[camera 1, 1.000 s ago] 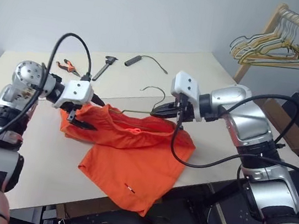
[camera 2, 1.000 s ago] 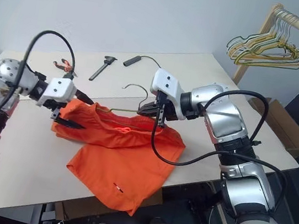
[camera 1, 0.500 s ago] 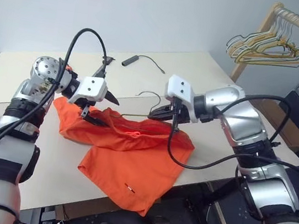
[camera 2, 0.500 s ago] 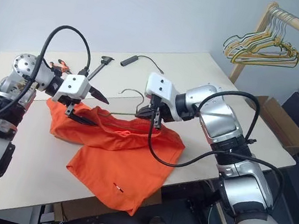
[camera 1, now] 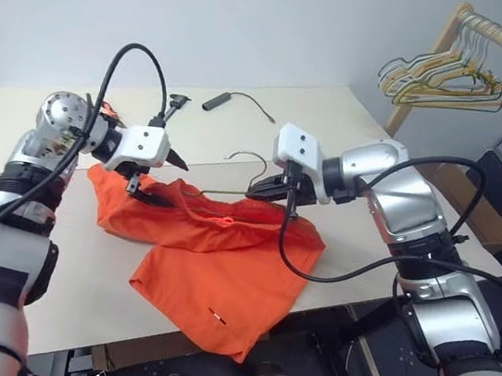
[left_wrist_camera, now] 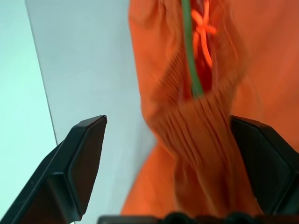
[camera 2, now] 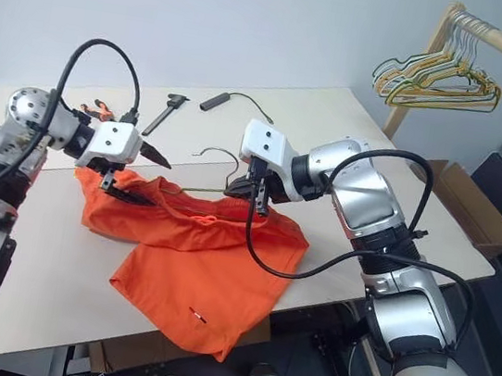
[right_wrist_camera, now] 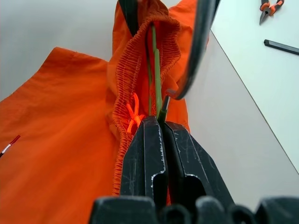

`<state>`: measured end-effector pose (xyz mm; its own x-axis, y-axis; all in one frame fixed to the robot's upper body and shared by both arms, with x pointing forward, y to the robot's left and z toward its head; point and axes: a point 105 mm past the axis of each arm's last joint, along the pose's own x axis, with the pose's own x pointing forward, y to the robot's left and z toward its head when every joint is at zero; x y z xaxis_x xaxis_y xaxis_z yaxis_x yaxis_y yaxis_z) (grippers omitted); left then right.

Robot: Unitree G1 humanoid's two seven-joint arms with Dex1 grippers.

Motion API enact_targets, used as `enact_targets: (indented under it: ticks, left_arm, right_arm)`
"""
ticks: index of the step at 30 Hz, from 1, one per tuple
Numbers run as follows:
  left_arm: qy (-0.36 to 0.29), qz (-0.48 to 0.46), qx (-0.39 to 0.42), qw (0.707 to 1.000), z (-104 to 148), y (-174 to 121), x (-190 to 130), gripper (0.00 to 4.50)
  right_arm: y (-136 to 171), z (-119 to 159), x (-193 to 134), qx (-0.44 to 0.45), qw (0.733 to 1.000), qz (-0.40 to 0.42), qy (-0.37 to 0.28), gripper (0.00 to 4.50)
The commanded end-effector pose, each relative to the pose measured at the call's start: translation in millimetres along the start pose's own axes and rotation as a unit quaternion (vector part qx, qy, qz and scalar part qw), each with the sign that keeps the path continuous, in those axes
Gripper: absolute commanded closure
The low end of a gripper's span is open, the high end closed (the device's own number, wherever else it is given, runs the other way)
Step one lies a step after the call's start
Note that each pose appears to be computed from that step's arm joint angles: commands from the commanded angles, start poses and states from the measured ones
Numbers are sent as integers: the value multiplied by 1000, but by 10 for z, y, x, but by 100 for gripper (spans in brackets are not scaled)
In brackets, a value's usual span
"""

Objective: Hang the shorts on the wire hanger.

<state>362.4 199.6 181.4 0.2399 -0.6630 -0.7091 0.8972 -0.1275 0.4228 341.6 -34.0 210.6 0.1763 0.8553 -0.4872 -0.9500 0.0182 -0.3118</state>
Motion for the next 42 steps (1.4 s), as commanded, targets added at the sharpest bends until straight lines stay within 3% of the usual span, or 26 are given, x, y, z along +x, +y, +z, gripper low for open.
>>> enact_targets:
  ticks: [1, 9, 12, 23, 24, 31, 35, 42]
  left_arm:
    - [9, -4, 14, 1000, 12, -5, 32, 5]
    - [0, -24, 18, 1000, 123, 36, 225, 5]
    - [-7, -40, 17, 999, 155, 18, 261, 66]
    - [-12, -51, 15, 998, 178, 3, 275, 429]
    - [-13, -51, 15, 999, 178, 3, 273, 449]
    - [-27, -38, 9, 999, 193, 26, 256, 449]
    - [-36, -34, -3, 999, 196, 30, 253, 450]
    - [-48, -12, -26, 998, 165, 47, 230, 450]
  right_arm:
    - [-43, 147, -64, -24, 1000, -8, -11, 450]
    - [-49, 185, -43, -27, 1000, -5, -14, 450]
    - [-56, 200, -39, -25, 1000, -7, -17, 450]
    - [-78, 201, -37, -19, 1000, -13, -17, 450]
    - [-81, 202, -38, -19, 1000, -13, -17, 450]
    - [-86, 203, -49, -37, 999, -17, -16, 450]
    - [-123, 141, -97, -31, 999, -33, 3, 333]
    - [-166, 73, -477, -10, 997, -72, 3, 85]
